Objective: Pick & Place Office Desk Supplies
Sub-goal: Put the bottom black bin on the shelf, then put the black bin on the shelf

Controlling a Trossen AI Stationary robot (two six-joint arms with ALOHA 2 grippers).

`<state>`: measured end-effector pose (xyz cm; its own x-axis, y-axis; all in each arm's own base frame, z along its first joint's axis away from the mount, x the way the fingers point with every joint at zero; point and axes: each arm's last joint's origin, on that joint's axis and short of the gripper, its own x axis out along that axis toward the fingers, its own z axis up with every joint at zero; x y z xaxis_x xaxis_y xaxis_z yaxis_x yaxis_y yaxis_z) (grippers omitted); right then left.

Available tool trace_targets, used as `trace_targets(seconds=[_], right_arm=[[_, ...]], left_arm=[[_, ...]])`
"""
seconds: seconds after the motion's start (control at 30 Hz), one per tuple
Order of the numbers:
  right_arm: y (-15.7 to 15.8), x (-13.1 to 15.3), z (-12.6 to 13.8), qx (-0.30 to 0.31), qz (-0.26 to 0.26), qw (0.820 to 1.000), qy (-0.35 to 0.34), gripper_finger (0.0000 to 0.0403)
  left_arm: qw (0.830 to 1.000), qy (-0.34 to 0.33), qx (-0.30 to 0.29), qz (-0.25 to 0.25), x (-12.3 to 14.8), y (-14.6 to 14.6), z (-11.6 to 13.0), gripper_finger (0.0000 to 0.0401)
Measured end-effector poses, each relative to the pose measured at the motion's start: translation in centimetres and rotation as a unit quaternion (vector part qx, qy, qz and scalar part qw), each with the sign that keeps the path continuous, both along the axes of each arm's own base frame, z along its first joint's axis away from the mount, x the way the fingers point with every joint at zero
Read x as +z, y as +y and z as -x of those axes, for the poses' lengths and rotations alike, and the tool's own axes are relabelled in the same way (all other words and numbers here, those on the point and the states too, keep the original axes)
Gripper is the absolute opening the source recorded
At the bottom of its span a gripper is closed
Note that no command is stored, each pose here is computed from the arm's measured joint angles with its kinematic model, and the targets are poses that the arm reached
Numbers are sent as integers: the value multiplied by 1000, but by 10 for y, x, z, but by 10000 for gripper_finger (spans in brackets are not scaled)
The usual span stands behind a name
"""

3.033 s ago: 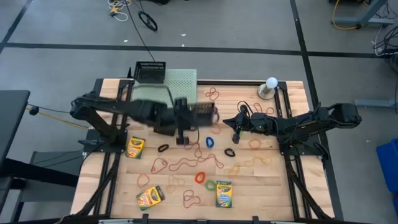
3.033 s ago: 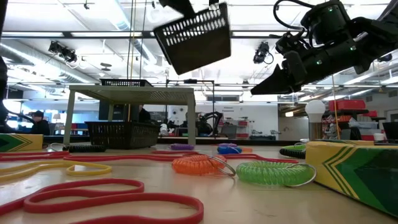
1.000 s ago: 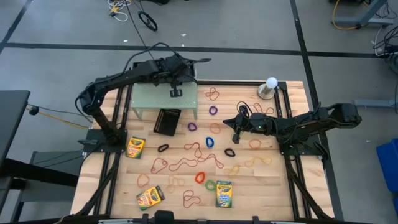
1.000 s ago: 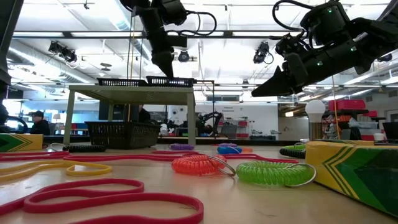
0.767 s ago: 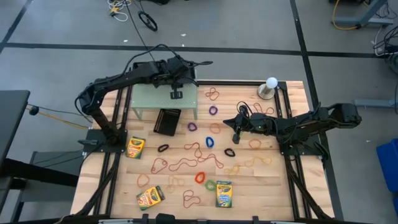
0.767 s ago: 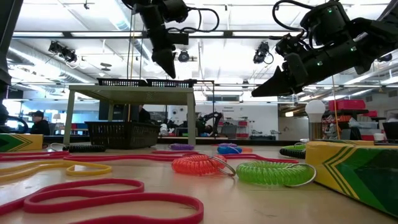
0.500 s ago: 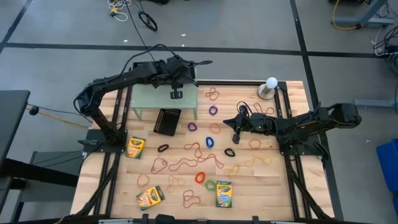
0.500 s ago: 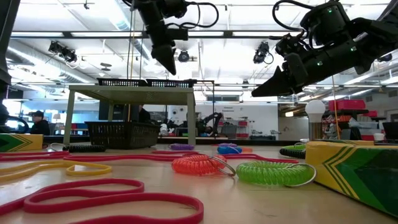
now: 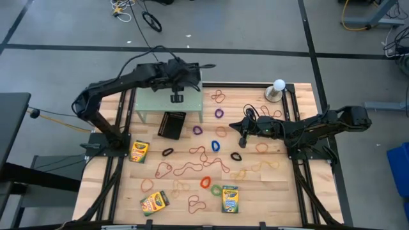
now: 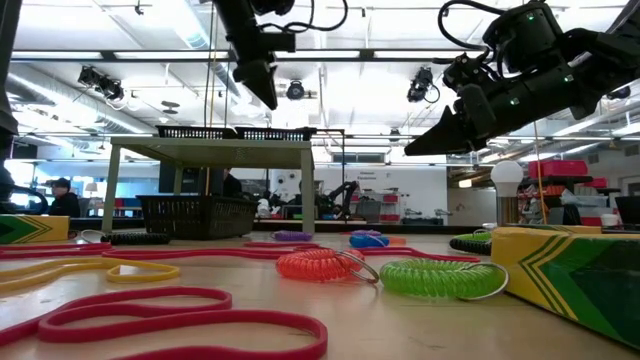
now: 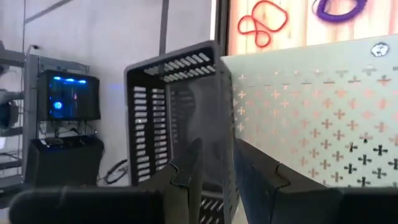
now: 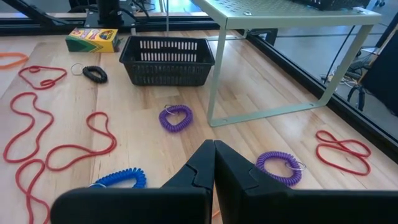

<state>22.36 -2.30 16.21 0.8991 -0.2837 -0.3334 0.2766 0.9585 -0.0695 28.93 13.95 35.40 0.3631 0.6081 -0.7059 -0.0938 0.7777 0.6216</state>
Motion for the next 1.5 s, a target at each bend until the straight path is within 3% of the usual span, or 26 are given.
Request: trace_targets(seconds=[0.17,0.27,0.53,1.27,1.5], right_arm=[[0,0,0,0,-1,1000,0,11],[0,0,0,0,-1,1000,0,11],[0,0,0,2,-5,1000,-1,11],[0,0,0,2,-6,1000,-1,11],[0,0,0,2,-6,1000,-1,11]], left_arm=[[995,19,-5,101,-5,-6,15,88],[991,50,15,125,-16,-2,15,68],[993,62,56,82,-19,15,17,9],[990,85,95,56,-19,21,24,10],[991,67,75,89,-18,17,24,10]])
